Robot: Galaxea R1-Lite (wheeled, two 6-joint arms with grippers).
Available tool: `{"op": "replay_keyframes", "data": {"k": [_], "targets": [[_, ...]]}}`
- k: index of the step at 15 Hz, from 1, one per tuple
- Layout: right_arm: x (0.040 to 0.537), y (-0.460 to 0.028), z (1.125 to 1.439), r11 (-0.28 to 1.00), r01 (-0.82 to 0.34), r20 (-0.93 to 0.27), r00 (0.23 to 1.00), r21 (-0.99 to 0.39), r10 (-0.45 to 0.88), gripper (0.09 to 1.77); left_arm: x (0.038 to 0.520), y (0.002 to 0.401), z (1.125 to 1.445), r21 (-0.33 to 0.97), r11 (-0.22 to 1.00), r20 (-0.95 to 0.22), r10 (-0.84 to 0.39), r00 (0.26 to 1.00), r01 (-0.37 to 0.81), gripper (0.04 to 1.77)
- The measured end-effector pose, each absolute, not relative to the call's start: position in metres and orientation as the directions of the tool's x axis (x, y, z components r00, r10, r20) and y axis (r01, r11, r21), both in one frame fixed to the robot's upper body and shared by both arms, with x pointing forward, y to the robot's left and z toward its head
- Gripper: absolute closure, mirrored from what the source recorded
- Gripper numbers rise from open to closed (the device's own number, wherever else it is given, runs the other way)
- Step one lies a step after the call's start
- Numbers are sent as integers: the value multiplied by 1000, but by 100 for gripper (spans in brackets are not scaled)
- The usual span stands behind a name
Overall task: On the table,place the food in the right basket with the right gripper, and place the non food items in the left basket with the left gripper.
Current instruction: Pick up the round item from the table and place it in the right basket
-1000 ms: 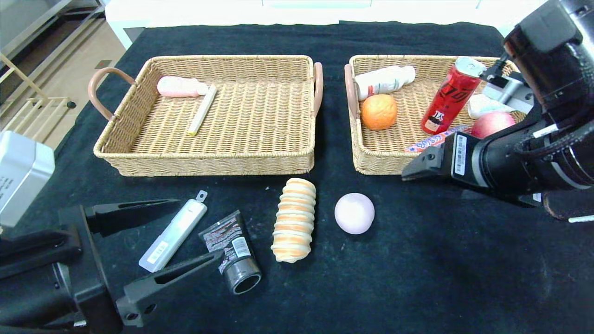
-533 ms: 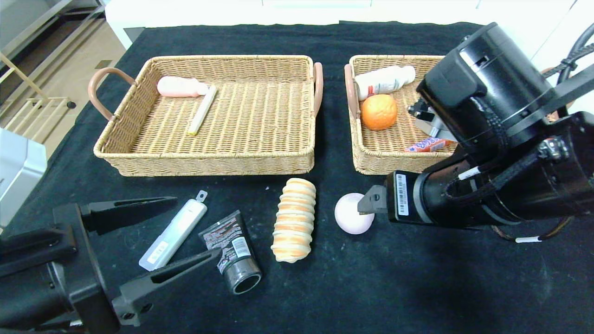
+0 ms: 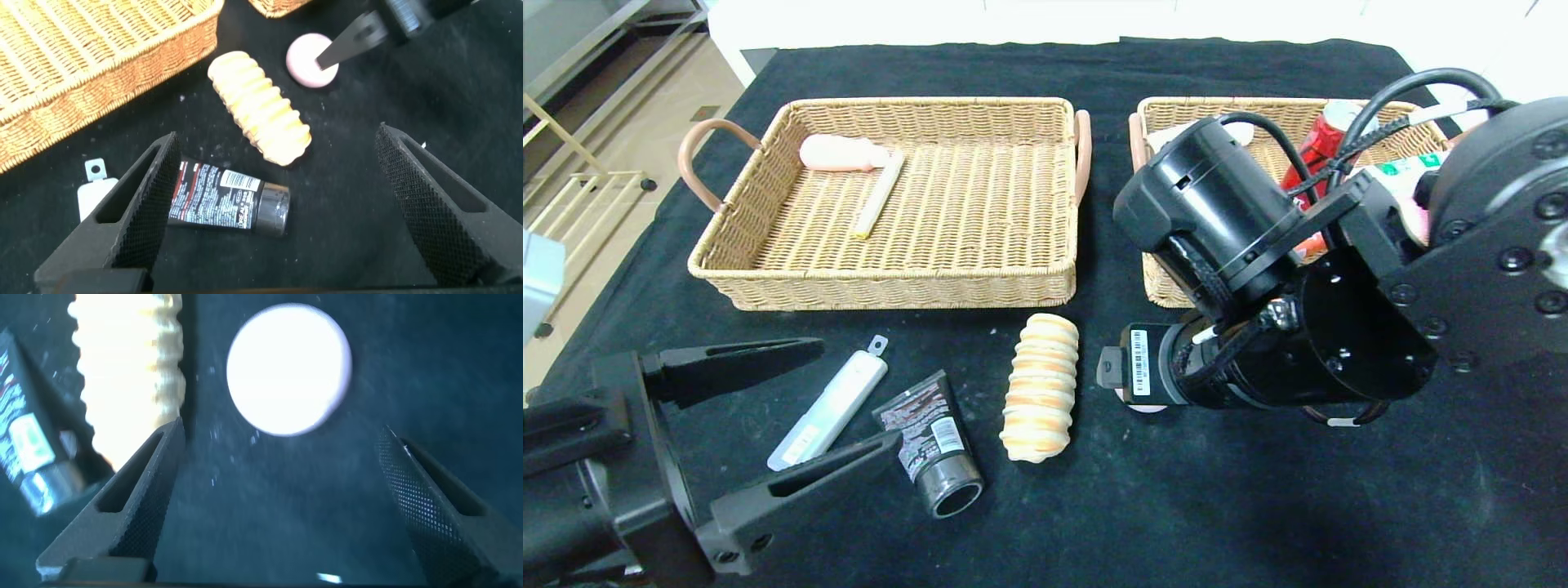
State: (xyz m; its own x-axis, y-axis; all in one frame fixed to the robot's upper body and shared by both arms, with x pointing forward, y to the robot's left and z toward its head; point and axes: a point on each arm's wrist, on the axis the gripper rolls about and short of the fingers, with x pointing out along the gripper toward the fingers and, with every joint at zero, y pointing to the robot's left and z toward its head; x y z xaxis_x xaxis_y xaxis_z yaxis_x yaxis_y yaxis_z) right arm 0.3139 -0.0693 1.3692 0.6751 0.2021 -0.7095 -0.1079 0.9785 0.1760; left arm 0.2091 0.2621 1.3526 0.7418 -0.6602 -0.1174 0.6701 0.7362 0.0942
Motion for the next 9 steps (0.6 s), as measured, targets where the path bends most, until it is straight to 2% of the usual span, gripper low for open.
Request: {"op": "replay_keyframes", "data": {"k": [9], "targets": [[341,-56,1350,994,-18,-687,722,105,85,16,211,266,1354,96,757,-109,-637,763,646,9]]}}
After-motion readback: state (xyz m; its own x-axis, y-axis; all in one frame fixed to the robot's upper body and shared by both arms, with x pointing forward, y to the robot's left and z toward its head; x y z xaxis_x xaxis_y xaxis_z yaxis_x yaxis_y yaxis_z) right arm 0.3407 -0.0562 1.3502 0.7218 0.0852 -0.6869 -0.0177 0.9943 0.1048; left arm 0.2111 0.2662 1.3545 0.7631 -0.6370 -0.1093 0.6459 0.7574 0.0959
